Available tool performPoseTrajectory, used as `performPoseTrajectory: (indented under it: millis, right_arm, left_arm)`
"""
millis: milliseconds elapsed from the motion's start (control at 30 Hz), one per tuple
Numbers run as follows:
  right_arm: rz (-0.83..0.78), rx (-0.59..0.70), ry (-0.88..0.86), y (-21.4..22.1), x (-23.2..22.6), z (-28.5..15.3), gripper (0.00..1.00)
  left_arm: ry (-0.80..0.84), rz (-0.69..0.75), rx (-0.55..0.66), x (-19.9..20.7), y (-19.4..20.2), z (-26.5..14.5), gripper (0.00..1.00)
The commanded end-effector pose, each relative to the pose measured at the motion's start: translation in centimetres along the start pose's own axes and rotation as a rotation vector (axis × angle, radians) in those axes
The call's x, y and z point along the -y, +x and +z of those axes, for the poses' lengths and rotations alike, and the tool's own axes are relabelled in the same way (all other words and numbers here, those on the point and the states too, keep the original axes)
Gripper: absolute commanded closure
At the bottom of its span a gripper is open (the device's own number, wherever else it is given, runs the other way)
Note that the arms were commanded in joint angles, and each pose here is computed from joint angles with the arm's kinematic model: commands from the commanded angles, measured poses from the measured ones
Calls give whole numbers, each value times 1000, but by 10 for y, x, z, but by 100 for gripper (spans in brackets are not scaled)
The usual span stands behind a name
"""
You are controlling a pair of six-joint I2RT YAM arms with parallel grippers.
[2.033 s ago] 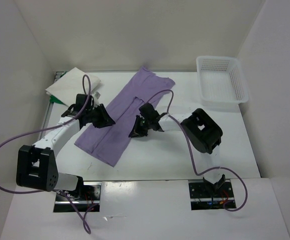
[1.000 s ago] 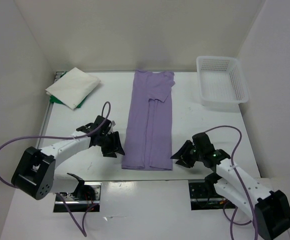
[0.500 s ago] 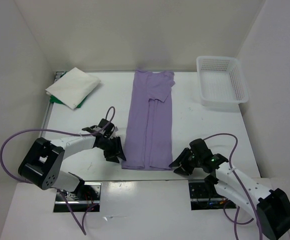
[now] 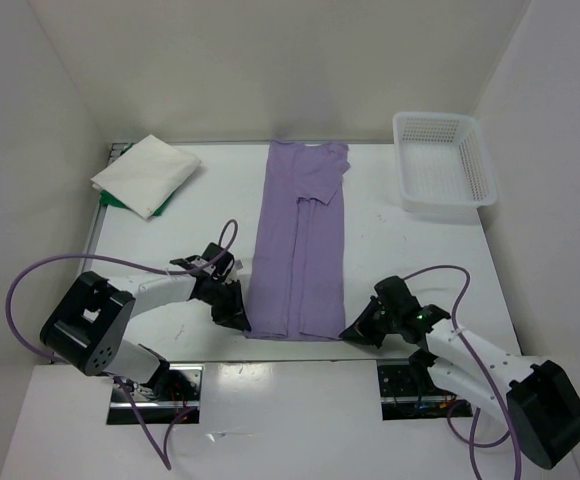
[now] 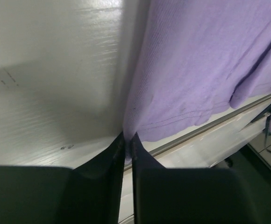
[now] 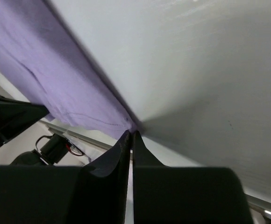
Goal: Fold and stack the t-shirts
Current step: Grab the bottom of the folded rectangular tshirt with both arms, then fold the folded rectangular tshirt in 1/3 of the way
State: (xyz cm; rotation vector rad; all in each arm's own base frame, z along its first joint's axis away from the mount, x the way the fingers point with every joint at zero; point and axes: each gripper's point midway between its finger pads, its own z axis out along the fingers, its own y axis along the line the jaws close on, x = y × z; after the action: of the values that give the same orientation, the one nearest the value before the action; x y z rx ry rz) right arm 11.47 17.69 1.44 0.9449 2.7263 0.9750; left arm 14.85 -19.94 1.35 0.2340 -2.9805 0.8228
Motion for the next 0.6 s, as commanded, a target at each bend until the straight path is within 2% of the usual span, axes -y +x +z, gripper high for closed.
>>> performPoseTrajectory:
  millis: [0,100,233,267,400,567]
  right_arm:
    - [-35,13,-5,-1,-15,0,98]
    - [-91,33,9,-4,-35,-10,100]
    - [-179,120,-5,-29,-75,-29,100]
    - [-191,146,2,-46,-76,-32,100]
    - [-239,230,-32,-99,-105,-49,100]
    - [-330,275,15,-153,-134,-43,100]
  left_arm:
    - [23,-3,-20,3,7,-2,87]
    - [16,-1,-43,4,12,-8,91]
    - [74,18,19,26,-17,-31,95]
    - [105,27,68,40,-36,-42,95]
    - [123,5,193,45,-95,-70,97]
    - [163,-18,305,62,-158,-82,97]
